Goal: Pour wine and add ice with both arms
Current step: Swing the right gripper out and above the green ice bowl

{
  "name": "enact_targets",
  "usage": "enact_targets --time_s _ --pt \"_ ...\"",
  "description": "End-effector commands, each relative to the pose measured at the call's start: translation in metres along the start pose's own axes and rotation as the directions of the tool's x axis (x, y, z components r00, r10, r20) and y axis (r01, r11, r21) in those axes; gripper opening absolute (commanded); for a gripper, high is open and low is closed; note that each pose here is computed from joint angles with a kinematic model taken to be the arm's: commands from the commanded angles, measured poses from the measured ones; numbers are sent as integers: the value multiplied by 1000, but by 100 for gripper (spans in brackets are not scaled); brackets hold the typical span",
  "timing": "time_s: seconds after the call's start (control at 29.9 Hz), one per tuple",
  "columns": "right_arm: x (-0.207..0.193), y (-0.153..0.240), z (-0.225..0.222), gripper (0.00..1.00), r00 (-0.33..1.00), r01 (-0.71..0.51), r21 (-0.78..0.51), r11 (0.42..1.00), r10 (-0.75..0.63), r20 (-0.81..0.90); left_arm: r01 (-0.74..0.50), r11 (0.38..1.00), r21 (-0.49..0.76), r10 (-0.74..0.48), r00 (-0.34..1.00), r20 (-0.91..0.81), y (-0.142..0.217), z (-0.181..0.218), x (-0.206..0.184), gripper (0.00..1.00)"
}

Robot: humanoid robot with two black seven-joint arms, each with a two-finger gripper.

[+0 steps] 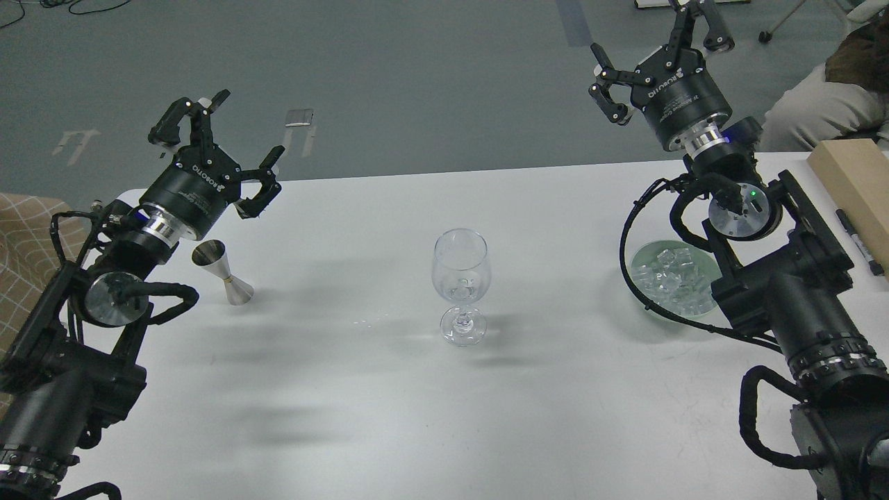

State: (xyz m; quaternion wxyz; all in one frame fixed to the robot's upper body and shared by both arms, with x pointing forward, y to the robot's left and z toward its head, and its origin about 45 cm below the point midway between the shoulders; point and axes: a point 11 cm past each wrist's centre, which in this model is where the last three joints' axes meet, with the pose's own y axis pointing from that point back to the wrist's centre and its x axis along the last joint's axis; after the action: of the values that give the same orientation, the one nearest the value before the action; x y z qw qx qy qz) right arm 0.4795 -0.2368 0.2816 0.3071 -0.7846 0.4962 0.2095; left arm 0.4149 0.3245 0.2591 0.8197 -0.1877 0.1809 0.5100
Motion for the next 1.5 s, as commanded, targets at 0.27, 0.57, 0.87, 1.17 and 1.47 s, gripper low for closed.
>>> enact_targets --time_s 0.27,0.57,0.87,1.17,1.47 --pt "0 1 1 100 1000 0 -4 1000 0 0 21 1000 -7 -20 990 141 5 -4 -20 98" --pt "-16 -2 32 100 998 46 -116 992 -52 -44 -3 1000 -8 4 993 115 2 -12 -18 98" --pt "-20 -2 33 100 988 72 -182 981 -95 -122 -32 999 -32 32 999 13 4 -13 -10 98" --pt "-7 0 12 100 934 38 -300 953 -140 -327 -29 999 -45 28 1000 -10 5 -14 -9 98" --pt "-3 2 -18 100 857 17 -364 931 -201 -474 -20 999 -41 19 1000 -24 3 -20 -13 98"
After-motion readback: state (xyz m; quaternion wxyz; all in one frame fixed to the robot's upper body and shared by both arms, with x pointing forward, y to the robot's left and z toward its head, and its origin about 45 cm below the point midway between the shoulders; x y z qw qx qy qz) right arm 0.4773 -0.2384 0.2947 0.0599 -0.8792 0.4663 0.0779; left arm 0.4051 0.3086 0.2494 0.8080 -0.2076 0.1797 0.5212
